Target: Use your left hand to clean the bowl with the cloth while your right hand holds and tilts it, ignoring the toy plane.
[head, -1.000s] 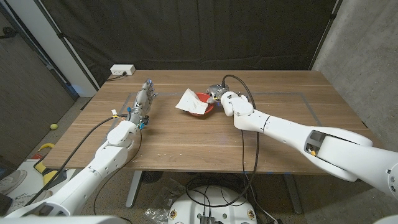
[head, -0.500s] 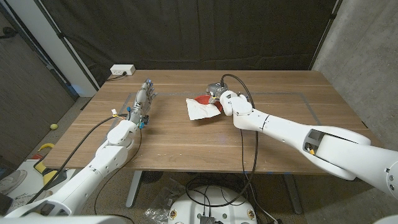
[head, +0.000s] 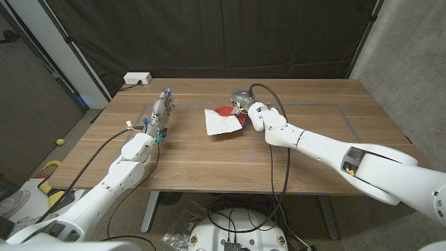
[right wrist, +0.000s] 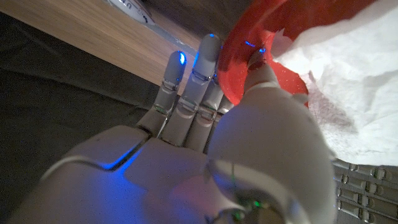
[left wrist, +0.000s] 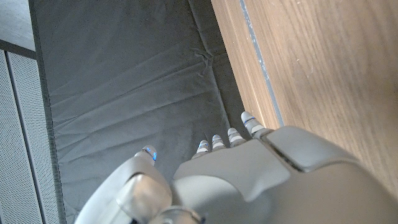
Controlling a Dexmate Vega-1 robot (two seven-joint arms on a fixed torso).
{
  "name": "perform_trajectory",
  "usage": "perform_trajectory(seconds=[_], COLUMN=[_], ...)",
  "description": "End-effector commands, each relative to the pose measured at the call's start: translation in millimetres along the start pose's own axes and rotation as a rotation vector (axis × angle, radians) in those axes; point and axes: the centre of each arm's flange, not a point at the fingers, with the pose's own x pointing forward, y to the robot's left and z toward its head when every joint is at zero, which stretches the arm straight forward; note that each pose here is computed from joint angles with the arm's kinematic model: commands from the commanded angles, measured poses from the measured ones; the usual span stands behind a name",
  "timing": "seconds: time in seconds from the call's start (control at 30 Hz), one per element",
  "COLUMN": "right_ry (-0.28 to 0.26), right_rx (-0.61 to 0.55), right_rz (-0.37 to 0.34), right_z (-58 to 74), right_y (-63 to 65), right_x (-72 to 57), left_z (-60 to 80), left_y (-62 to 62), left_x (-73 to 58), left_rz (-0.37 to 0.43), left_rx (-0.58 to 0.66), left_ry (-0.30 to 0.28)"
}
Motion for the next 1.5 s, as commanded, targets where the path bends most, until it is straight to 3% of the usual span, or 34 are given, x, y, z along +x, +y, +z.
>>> perform_trajectory(seconds=[0.03,0.53,0.73,0.93,1.1,1.23,1.3,1.5], right_ry=[0.029,0.108,0.146,0.169,0.196,0.217,0.224,0.237], right_rx=[0.054,0.123,0.147,0.181,0.212,0.236,0.241,0.266], right_rz=[-0.138,-0.259,-0.267,-0.273,-0.326,-0.376,-0.395,-0.434], right_z=[-8.0,-10.2,-8.7,-8.5,-10.1,-11.5,-12.0,-11.7], right_y=[-5.0,-7.4,-7.4,-7.9,-8.8,-10.8,-11.5,-11.4], right_x=[-6.0,-9.2,-7.3,-6.0,-9.2,-11.8,-13.0,-15.7], left_z=[-2.2,6.2,10.8,19.9,27.9,39.3,48.7,58.9], left_y=[-4.0,-9.3,-13.9,-19.2,-21.2,-25.1,-28.9,-36.4], left_x=[7.3,9.9,10.5,11.4,10.7,9.2,7.0,4.8], left_rz=[-0.005,-0.014,-0.029,-0.061,-0.071,-0.067,-0.034,-0.059], left_rx=[-0.005,0.058,0.098,0.204,0.284,0.425,0.557,0.688], left_ry=[0.018,0.037,0.073,0.121,0.127,0.13,0.128,0.127])
